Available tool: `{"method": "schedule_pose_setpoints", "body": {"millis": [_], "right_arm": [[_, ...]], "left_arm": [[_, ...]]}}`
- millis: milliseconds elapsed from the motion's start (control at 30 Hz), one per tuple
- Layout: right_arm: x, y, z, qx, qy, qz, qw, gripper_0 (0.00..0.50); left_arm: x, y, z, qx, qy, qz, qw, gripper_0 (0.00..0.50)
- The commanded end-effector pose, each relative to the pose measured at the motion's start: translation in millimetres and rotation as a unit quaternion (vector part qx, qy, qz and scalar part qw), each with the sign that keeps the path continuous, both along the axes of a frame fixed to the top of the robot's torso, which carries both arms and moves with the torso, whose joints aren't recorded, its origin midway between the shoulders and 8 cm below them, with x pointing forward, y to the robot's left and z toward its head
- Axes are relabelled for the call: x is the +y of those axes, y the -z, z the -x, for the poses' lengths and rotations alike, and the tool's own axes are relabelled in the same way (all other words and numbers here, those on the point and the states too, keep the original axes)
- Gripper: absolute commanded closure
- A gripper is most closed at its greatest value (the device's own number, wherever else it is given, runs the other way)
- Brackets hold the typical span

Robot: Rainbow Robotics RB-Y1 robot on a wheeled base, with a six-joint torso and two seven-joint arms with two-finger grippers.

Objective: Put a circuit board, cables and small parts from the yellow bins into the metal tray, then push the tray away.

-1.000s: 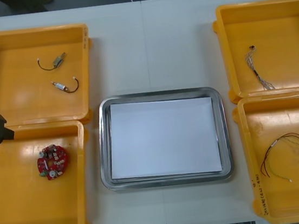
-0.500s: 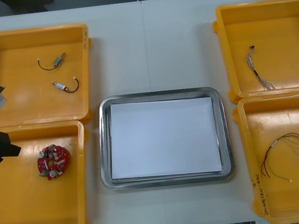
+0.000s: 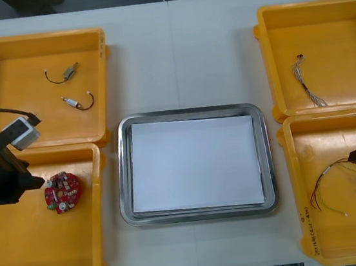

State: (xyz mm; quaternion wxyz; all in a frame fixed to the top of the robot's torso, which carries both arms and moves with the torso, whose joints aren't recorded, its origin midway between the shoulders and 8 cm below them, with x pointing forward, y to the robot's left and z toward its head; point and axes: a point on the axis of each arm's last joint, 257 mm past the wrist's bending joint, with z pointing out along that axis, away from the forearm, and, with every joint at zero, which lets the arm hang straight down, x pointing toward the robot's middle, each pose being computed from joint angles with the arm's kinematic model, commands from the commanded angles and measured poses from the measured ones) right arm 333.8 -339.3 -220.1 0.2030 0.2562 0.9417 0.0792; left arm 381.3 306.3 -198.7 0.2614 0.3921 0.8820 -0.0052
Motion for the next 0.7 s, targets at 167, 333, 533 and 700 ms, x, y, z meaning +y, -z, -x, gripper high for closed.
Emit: {"method": "schedule_pose_setpoints", "body": {"millis": [167, 333, 533, 700], "right_arm": [[15.6, 13.2, 5.4, 0.012, 0.038, -0.012, 0.999, 0.000], [11.2, 19.5, -3.1, 0.007, 0.048, -0.012, 0.999, 0.000], [9.4, 29.9, -15.4, -0.001, 0.058, -0.016, 0.998, 0.000], [9.7, 40.1, -23.9, -0.005, 0.066, -0.016, 0.998, 0.000]], "left_arm": [[-0.6, 28.0, 14.7, -0.007, 0.082, -0.041, 0.9957, 0.000], [-7.5, 44.6, 21.3, -0.009, 0.100, -0.040, 0.9941, 0.000], [-10.4, 60.1, 25.0, -0.011, 0.113, -0.042, 0.9926, 0.000], [-2.6, 72.9, 23.4, -0.009, 0.115, -0.049, 0.9921, 0.000]]}}
